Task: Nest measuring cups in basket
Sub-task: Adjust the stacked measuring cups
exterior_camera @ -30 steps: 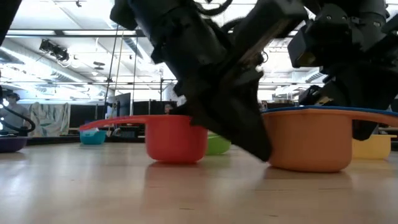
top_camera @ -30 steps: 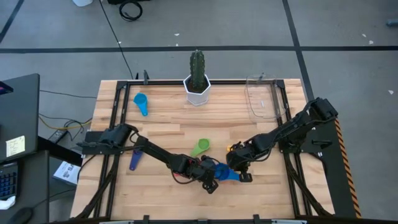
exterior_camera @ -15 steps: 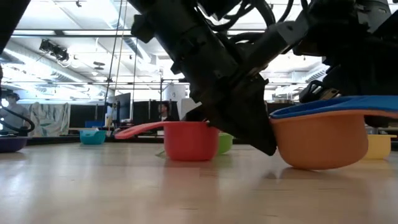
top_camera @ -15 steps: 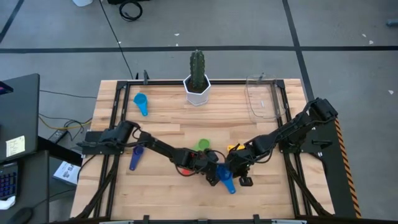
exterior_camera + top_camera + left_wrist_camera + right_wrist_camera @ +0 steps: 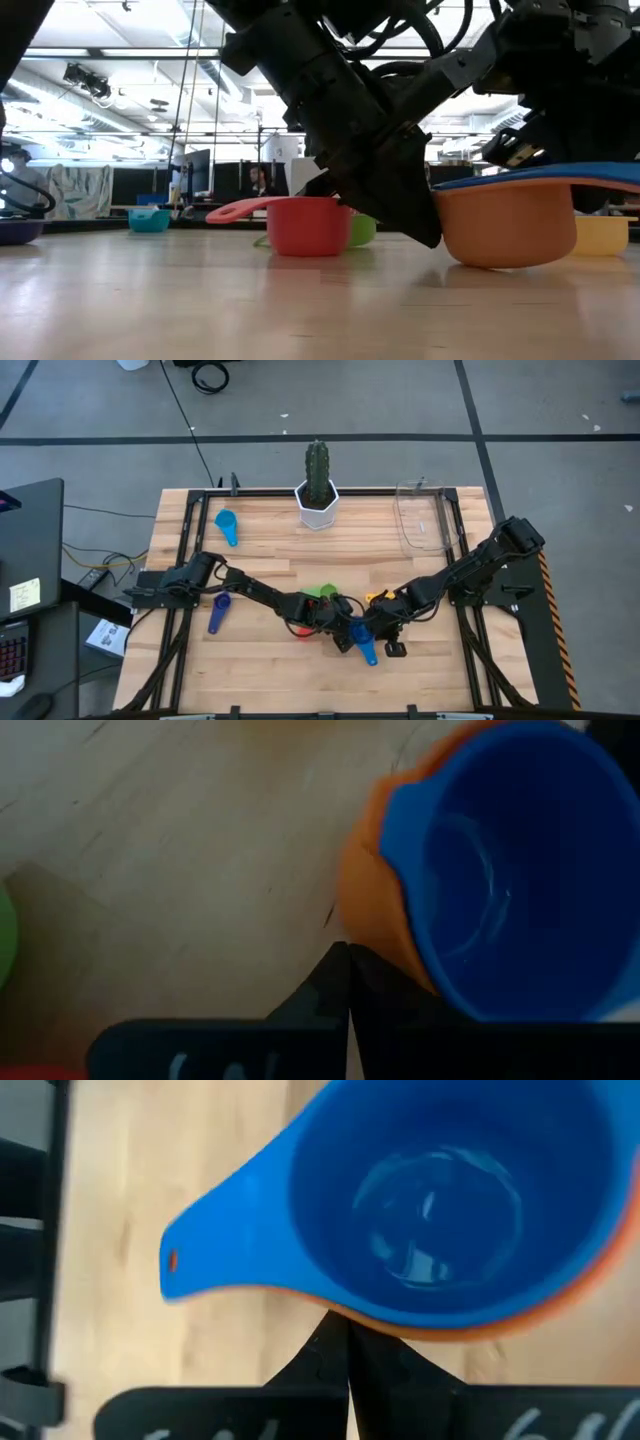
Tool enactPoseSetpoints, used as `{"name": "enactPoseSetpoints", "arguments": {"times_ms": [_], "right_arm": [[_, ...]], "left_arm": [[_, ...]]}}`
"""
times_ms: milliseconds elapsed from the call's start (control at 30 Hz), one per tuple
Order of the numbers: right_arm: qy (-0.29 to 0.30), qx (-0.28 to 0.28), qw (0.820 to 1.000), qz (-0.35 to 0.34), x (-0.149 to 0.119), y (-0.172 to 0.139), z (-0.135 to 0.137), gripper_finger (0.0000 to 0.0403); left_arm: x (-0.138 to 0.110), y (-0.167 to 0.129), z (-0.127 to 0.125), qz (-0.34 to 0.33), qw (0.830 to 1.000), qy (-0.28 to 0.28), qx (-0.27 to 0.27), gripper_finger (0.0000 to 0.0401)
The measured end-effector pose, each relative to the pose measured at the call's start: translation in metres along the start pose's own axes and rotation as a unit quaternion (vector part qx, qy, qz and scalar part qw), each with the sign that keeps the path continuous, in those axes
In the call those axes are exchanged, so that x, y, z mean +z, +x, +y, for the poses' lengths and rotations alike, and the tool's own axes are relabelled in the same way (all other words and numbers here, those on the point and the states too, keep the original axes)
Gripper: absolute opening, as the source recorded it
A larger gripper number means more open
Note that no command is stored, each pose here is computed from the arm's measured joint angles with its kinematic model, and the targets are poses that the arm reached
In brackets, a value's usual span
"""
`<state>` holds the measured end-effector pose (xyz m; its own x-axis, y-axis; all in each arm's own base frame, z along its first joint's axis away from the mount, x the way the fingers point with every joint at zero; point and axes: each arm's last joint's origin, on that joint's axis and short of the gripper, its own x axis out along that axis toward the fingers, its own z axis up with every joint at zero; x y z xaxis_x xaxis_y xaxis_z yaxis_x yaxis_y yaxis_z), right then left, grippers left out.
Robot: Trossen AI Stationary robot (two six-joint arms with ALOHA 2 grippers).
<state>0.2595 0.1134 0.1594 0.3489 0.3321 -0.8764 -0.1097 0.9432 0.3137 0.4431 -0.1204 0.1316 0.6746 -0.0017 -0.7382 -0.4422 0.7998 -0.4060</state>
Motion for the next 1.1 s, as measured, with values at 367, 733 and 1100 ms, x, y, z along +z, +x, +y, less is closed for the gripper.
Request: {"name": "enactPoseSetpoints", "arguments": {"times_ms": [367, 733, 1100], "right_arm": [[-0.003, 0.017, 1.000, 0.009, -0.007, -0.024, 0.006, 0.0000], [-0.010, -0.038, 0.999, -0.014, -0.009, -0.043, 0.000, 0.0000], [-0.049, -0.132, 0.990, -0.029, 0.001, -0.033, -0.024, 0.0000]], "left_arm": [[0.001, 0.000, -0.001, 0.001, 1.000, 0.012, -0.005, 0.0003], [-0.003, -0.008, -0.011, 0.057, 0.996, -0.006, -0.069, 0.0002], [0.006, -0.030, -0.060, 0.021, 0.984, -0.015, -0.174, 0.0001]]}}
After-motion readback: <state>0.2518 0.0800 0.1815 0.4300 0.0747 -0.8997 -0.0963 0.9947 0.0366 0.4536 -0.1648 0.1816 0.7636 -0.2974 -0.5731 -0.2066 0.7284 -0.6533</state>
